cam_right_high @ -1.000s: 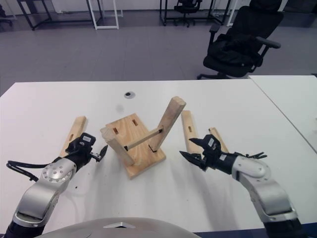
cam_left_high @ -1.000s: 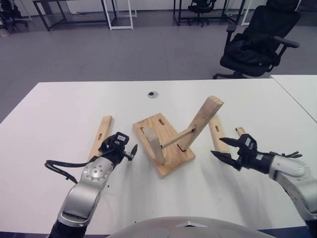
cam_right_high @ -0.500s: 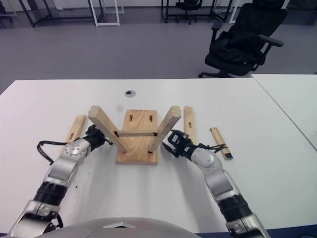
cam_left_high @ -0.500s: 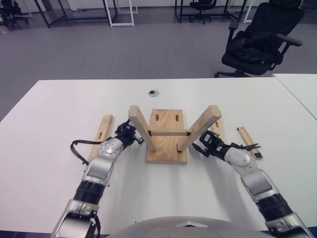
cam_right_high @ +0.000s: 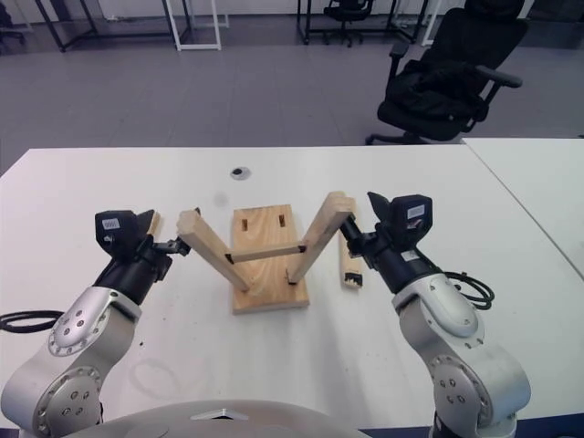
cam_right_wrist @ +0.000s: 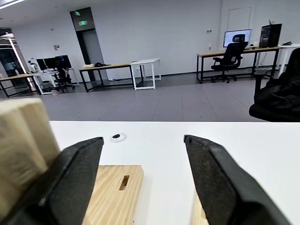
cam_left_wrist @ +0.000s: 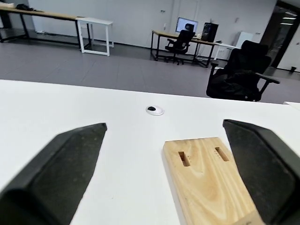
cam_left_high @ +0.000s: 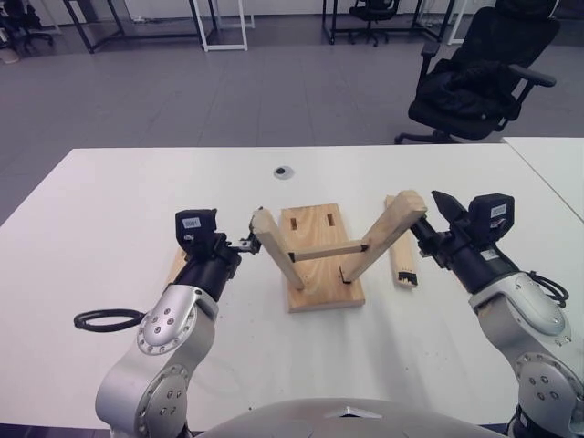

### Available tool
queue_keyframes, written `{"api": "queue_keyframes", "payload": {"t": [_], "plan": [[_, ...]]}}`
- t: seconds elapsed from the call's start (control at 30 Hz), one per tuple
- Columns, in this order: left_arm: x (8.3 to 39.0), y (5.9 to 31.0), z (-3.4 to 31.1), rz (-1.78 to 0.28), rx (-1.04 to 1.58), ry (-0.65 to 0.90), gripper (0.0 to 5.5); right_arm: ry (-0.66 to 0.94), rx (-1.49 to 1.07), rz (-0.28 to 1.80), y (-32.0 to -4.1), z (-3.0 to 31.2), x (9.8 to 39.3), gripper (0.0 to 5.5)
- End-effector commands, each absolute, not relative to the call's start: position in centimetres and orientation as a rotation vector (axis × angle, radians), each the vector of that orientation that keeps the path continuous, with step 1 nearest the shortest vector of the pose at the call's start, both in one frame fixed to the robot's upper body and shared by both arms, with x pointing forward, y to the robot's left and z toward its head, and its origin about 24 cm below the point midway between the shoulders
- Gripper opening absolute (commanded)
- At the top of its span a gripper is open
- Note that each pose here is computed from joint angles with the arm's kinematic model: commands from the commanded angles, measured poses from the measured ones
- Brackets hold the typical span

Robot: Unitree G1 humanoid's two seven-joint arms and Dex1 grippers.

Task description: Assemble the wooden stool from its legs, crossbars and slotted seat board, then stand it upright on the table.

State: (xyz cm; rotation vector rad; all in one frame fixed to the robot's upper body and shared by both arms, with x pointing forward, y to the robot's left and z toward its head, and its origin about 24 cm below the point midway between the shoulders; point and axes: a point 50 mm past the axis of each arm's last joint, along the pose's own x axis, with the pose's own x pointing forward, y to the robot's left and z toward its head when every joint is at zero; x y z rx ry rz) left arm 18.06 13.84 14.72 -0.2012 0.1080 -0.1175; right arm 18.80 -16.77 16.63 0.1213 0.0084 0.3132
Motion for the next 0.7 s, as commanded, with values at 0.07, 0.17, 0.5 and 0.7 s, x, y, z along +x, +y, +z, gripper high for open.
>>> {"api": "queue_keyframes", "payload": {"t": [0.07,0.17,0.5,0.7], "plan": [[18.6,12.3,14.7,-0.075,-0.202,0.153,4.58,0.001,-0.012,0.44,-14.9,17.6,18.8,3.23],[19.3,10.9,15.2,-0.127,-0.119,0.141,4.58,0.109,-0.168,0.433,-14.5,16.5,19.3,3.23],[20.7,8.3,15.5,-0.264,-0.005,0.127,4.58,-0.026,-0.284,0.502,-12.2,18.1,19.9,3.23],[21.5,9.8,15.4,-0.196,0.042,0.113,4.58,0.161,-0.135,0.363,-14.6,14.9,21.3,3.23]]}}
